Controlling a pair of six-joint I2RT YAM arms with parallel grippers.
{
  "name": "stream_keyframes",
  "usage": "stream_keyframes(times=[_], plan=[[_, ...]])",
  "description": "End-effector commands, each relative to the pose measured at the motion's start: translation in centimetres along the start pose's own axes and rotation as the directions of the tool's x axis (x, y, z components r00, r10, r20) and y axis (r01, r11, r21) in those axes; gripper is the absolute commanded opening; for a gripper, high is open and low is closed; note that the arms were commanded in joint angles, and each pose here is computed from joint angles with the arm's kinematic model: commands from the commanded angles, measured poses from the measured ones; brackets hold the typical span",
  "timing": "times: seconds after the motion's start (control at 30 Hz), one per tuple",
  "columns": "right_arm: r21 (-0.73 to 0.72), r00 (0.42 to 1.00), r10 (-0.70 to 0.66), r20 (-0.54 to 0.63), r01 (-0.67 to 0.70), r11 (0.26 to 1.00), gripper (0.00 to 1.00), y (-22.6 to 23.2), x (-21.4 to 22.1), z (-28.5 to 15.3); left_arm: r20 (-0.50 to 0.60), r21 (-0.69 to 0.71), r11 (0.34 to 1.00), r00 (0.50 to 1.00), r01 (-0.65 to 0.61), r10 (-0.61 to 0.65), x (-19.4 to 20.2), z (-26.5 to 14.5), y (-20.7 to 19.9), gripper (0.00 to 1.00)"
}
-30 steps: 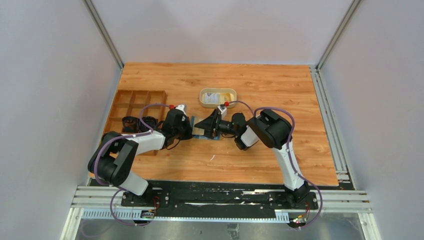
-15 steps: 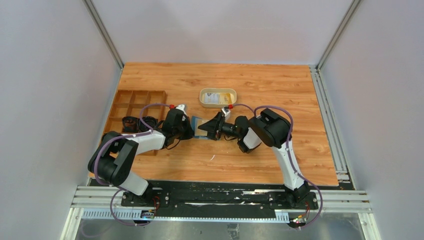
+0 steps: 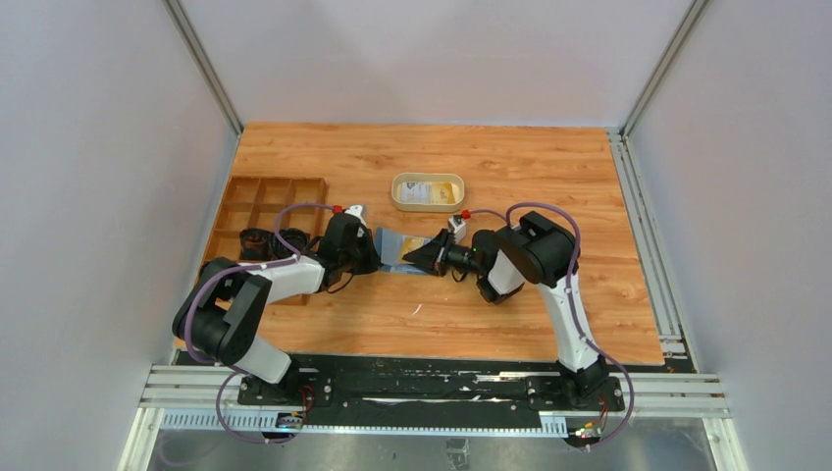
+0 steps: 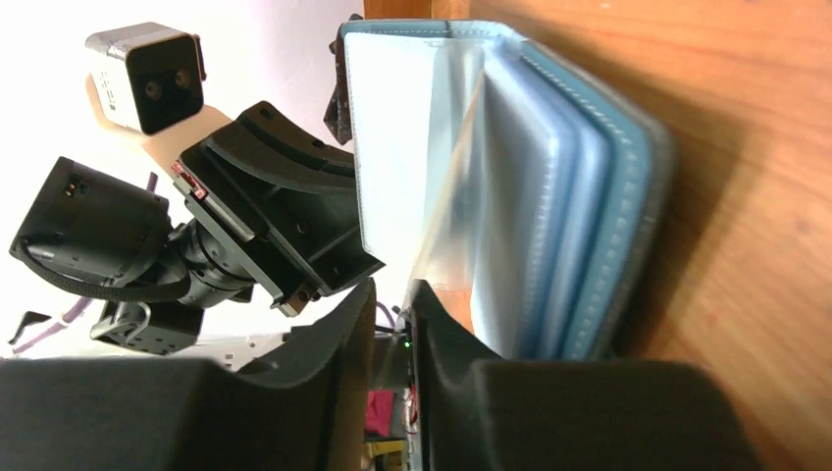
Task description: Take the credit cards out of the card holder
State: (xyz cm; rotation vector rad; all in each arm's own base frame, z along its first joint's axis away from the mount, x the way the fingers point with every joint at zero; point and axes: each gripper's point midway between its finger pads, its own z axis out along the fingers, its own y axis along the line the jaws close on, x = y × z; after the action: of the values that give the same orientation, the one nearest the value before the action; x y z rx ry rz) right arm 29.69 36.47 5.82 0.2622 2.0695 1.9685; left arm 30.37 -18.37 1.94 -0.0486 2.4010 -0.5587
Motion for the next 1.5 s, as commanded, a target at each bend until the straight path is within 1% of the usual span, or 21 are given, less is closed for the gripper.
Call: stream_keyframes(times=[0.0,0.1,0.23,0.33,0.43,0.5,0.53,0.57,0.63,0.67,0.7,0.73,0.8,0.93,1.1,1.2,1.27,1.37,1.47], plan=[[0.011,1.0,-0.024,-0.003,0.024,1.0,0.15,-0.8,-0.2,-1.0,-0.202,-0.146,0.988,0.979,-0.058,0.028,6.3,-0.4,4.3,0.0],[0.028,1.0,-0.021,0.0,0.021,0.999,0.01,-1.1,-0.3,-1.6,-0.203,-0.146,0.988,0.979,-0.059,0.029,6.3,-0.4,4.3,0.0],[0.074,1.0,-0.02,-0.008,0.02,0.997,0.0,-1.9,0.0,-2.7,-0.204,-0.146,0.987,0.978,-0.061,0.03,6.3,-0.4,4.3,0.0],[0.121,0.999,-0.043,-0.031,0.047,0.992,0.0,-2.1,0.4,-3.6,-0.206,-0.144,0.988,0.978,-0.06,0.03,6.4,-0.3,4.3,0.0],[0.175,0.994,-0.083,-0.075,0.095,0.98,0.0,-2.0,0.7,-4.3,-0.205,-0.139,0.989,0.978,-0.057,0.028,6.3,-0.2,4.2,0.0],[0.213,0.985,-0.133,-0.114,0.155,0.965,0.0,-1.4,0.7,-4.5,-0.206,-0.139,0.989,0.978,-0.057,0.027,6.4,-0.2,4.2,0.0],[0.267,0.974,-0.163,-0.155,0.201,0.943,0.0,-1.5,0.8,-4.9,-0.205,-0.138,0.989,0.978,-0.057,0.028,6.3,-0.1,4.2,0.0],[0.28,0.963,-0.205,-0.172,0.247,0.927,0.0,-0.9,0.3,-4.6,-0.205,-0.136,0.989,0.978,-0.056,0.028,6.3,-0.1,4.1,0.0],[0.381,0.928,-0.281,-0.245,0.358,0.852,0.0,-0.5,-0.7,-5.2,-0.206,-0.135,0.989,0.978,-0.056,0.027,6.3,-0.1,4.1,0.0],[0.462,0.918,-0.272,-0.287,0.382,0.801,0.0,-0.7,-0.9,-6.1,-0.204,-0.132,0.99,0.979,-0.056,0.028,6.2,0.0,4.1,0.0],[0.462,0.89,-0.336,-0.309,0.449,0.765,0.0,0.4,-2.0,-5.9,-0.205,-0.13,0.99,0.978,-0.056,0.028,6.3,0.0,4.0,0.0],[0.491,0.872,-0.343,-0.348,0.481,0.726,0.0,0.7,-2.4,-6.6,-0.205,-0.129,0.99,0.978,-0.055,0.027,6.3,0.0,4.0,0.0],[0.52,0.857,-0.363,-0.367,0.512,0.684,0.0,1.8,-4.2,-6.8,-0.202,-0.123,0.991,0.979,-0.053,0.027,6.1,0.1,3.8,0.0],[0.563,0.852,-0.383,-0.358,0.524,0.64,0.0,3.7,-8.9,-6.1,-0.195,-0.111,0.992,0.98,-0.051,0.029,5.8,0.0,3.5,0.0],[0.606,0.856,-0.364,-0.366,0.517,0.605,0.0,4.1,-13.2,-4.7,-0.189,-0.093,0.995,0.982,-0.042,0.024,5.5,0.0,3.0,0.0],[0.621,0.851,-0.371,-0.371,0.524,0.582,0.0,4.2,-15.1,-3.9,-0.179,-0.091,0.995,0.983,-0.042,0.025,5.2,-0.2,2.9,0.0],[0.642,0.856,-0.361,-0.371,0.517,0.566,0.0,3.3,-16.3,-3.8,-0.176,-0.092,0.995,0.984,-0.042,0.025,5.2,-0.5,2.9,0.0],[0.662,0.867,-0.339,-0.366,0.498,0.561,0.0,2.2,-17.1,-3.9,-0.167,-0.088,0.995,0.985,-0.044,0.029,4.8,-0.8,2.7,0.0],[0.687,0.87,-0.331,-0.364,0.491,0.536,0.0,1.0,-17.6,-4.3,-0.165,-0.085,0.995,0.986,-0.048,0.033,4.8,-1.0,2.6,0.0]])
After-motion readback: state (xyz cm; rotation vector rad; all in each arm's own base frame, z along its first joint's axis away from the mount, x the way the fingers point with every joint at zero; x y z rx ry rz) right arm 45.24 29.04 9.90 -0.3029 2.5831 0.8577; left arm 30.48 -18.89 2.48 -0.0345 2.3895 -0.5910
